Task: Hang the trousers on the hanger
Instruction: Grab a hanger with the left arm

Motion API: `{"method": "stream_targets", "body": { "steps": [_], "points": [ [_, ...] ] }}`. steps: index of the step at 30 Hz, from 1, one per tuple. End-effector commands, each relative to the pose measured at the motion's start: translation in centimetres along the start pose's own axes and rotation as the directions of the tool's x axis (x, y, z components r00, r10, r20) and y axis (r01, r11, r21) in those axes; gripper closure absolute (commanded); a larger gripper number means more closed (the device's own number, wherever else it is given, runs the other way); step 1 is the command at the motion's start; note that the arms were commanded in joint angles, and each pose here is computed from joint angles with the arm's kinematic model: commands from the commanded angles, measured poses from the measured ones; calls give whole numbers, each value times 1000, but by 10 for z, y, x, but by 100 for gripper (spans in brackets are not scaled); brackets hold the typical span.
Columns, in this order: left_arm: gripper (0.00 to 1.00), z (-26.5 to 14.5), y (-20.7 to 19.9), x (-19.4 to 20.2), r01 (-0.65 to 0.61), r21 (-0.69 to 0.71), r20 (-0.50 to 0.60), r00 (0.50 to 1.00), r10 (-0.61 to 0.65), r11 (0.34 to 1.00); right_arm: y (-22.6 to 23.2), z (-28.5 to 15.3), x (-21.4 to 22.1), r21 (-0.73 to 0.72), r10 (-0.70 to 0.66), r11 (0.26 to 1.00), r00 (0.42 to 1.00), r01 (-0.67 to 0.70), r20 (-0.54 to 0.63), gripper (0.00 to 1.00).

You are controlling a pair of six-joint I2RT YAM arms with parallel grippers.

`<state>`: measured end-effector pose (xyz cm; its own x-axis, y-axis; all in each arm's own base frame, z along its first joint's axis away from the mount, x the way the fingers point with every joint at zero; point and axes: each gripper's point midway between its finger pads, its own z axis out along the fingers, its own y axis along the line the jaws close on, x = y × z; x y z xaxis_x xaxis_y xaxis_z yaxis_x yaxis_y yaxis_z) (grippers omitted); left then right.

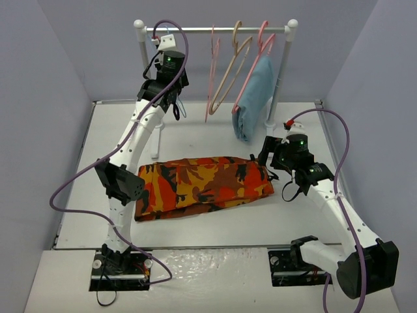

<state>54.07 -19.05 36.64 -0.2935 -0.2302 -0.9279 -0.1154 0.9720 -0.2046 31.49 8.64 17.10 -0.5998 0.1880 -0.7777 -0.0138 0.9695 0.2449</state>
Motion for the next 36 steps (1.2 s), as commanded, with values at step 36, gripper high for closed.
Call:
{"method": "stream_targets", "body": {
  "steps": [36],
  "points": [
    [100, -93, 14, -129, -114, 93, 340, 937, 76, 989, 10, -7, -1, -62, -13, 998, 1000, 15, 29, 15]
  ]
}}
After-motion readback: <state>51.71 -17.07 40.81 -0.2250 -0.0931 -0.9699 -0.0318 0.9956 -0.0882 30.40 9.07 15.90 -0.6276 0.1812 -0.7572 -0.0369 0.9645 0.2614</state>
